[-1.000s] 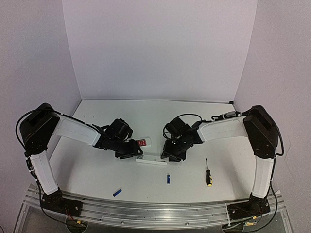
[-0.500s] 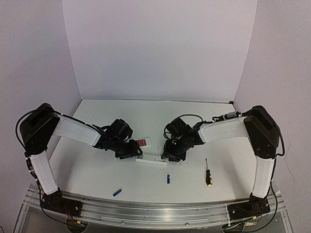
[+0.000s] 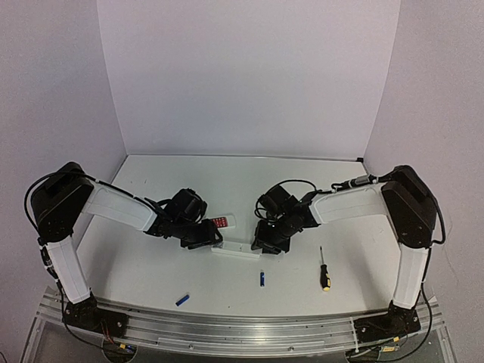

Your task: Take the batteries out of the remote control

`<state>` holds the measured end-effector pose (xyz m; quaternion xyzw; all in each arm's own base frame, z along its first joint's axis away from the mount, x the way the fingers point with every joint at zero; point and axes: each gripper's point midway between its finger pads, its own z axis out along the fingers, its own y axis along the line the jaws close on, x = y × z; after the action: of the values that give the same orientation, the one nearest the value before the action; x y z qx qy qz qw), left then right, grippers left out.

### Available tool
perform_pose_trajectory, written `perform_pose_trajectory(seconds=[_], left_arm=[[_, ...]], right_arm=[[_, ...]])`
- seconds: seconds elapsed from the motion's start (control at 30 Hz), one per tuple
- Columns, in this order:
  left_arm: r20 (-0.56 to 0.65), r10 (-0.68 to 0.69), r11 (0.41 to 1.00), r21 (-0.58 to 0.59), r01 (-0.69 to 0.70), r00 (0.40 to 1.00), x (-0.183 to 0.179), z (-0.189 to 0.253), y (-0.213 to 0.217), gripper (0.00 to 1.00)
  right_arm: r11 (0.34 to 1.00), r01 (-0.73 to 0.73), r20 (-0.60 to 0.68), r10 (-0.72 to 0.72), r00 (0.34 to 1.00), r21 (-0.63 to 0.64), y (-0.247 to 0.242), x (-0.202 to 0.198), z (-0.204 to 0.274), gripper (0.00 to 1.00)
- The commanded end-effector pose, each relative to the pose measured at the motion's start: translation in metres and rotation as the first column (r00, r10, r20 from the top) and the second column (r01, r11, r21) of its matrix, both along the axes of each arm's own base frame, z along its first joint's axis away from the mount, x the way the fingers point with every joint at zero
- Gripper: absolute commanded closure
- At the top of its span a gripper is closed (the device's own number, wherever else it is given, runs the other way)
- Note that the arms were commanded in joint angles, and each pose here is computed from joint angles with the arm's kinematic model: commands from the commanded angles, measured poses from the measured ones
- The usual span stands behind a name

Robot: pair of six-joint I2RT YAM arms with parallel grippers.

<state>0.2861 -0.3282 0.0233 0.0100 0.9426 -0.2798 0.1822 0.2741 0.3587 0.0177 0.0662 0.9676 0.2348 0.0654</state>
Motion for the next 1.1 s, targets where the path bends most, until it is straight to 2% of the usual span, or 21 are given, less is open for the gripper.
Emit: perform_pose_trajectory(seconds=[0.0, 0.37, 0.5, 1.07], left_arm=[[-0.124, 0.022, 0.990, 0.144, -0.004, 0.992, -0.032, -0.042, 0.032, 0.48], [-0.124, 0.003, 0.990, 0.142, 0.014, 0.992, -0.035, -0.041, 0.028, 0.49], [-0.126, -0.011, 0.990, 0.137, 0.028, 0.992, -0.038, -0.040, 0.024, 0.52], [-0.145, -0.070, 0.988, 0.123, 0.088, 0.987, -0.048, -0.045, 0.009, 0.57]], right_arm=[[1.000, -0.008, -0.018, 0.008, 1.000, -0.019, -0.008, -0.013, 0.008, 0.72], [0.999, -0.014, -0.021, 0.013, 1.000, -0.043, -0.004, -0.008, -0.002, 0.72], [0.998, -0.022, -0.023, 0.021, 1.000, -0.053, 0.000, -0.009, -0.005, 0.73], [0.997, -0.050, -0.039, 0.048, 0.998, -0.053, 0.038, -0.012, -0.020, 0.73]])
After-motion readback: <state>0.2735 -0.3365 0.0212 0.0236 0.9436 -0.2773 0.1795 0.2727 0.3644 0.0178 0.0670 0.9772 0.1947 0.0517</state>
